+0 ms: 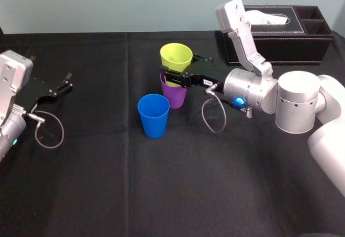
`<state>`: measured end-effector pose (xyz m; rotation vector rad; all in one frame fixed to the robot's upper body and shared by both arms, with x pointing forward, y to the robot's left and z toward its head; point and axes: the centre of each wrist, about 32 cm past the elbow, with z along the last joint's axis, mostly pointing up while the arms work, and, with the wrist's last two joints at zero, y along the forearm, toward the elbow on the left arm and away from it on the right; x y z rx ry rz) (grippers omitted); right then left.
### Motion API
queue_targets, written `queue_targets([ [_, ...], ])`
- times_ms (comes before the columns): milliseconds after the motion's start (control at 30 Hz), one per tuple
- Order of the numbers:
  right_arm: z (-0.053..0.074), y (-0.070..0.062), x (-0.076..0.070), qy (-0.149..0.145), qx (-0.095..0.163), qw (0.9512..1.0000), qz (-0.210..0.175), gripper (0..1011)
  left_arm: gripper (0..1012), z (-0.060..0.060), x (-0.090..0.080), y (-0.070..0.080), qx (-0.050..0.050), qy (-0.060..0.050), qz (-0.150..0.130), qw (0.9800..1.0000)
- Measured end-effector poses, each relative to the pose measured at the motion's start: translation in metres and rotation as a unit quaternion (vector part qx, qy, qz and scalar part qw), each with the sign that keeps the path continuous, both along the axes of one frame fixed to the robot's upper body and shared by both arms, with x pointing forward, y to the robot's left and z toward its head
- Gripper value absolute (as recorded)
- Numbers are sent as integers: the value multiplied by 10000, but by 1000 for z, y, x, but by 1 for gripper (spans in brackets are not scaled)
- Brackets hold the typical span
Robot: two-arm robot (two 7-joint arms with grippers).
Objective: Stack the three plastic cups sequentially using one hand.
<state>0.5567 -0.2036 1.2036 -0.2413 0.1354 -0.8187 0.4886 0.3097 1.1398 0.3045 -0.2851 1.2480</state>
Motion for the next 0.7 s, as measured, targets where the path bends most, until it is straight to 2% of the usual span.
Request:
queue_targets([
  [200,-5,0,0,4,-28,10000,7,732,1010,0,0,0,0,0,0,10000],
  [533,-5,0,-1,6,-24,10000,10,733,1010,0,0,0,0,0,0,10000],
  [667,-4,0,0,5,-22,10000,10,812,1010,0,0,0,0,0,0,10000],
  [700,-4,0,0,5,-22,10000,10,864,1010,0,0,0,0,0,0,10000],
])
